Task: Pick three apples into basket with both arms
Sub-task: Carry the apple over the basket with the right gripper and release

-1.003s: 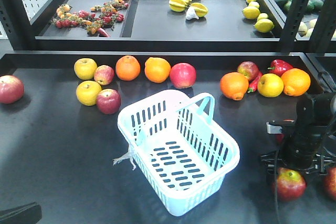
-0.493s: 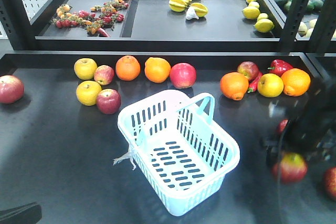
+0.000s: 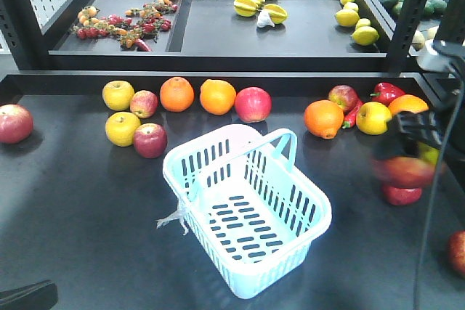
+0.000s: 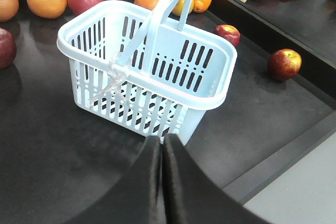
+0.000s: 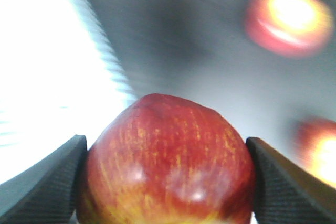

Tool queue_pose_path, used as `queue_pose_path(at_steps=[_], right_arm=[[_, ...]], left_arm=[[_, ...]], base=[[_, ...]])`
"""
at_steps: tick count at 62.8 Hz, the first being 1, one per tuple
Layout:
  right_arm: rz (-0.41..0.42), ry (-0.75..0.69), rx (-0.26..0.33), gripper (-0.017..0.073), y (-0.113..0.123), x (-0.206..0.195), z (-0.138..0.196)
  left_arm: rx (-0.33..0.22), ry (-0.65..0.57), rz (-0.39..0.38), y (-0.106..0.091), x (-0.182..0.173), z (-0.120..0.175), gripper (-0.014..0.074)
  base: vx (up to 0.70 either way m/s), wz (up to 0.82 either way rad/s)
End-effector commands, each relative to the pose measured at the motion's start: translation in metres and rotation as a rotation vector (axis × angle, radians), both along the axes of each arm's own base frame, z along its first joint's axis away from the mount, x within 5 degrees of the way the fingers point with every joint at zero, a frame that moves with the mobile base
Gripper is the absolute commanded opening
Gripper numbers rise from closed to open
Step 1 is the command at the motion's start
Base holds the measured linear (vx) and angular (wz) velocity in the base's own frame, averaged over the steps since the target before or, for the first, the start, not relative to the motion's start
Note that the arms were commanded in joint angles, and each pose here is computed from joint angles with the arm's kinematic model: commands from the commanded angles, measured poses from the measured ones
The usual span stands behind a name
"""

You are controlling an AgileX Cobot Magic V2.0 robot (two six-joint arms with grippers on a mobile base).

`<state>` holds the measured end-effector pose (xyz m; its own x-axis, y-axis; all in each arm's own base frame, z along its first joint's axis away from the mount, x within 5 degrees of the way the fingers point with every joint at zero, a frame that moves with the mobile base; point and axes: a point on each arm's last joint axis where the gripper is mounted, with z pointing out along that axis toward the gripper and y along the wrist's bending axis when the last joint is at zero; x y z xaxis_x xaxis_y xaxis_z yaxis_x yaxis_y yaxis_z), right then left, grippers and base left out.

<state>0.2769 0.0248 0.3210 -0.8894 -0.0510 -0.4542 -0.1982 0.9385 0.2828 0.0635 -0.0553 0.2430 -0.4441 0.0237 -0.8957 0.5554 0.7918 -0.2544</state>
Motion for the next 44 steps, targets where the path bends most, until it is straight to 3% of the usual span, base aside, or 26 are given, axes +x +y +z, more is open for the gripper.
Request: queue_pose_path(at_steps=[1,8,17,31,39,44], right_arm=[[0.078,-0.086,0.109,-0.0006,0.023,-0.002,0.017],[0.157,-0.064,0.143,-0.0006,0.057,0.005,0.005],[0.226,-0.040,0.126,-0.0006,0.101,0.023,-0.028],[0.239,-0.005,0.109,0.0015,0.138,0.045,-0.079],[0.280,0.004,0.100,0.0120,0.145,0.047,-0.091],[0.300,0.004,0.103,0.0248,0.146,0.047,-0.093]], left_arm=[[-0.065,-0.052,0.023,0.000,0.003,0.014,-0.0006],[-0.065,-0.052,0.023,0.000,0.003,0.014,-0.0006],[-0.065,-0.052,0.023,0.000,0.003,0.014,-0.0006],[-0.065,-0.052,0.023,0.000,0.003,0.014,-0.0006],[-0.065,-0.052,0.023,0.000,0.003,0.014,-0.0006],[-0.065,-0.051,0.022,-0.001,0.003,0.014,-0.0006]], base=[[0.00,0.00],[0.00,0.00],[0.00,0.00],[0.00,0.00],[0.00,0.00],[0.00,0.00]])
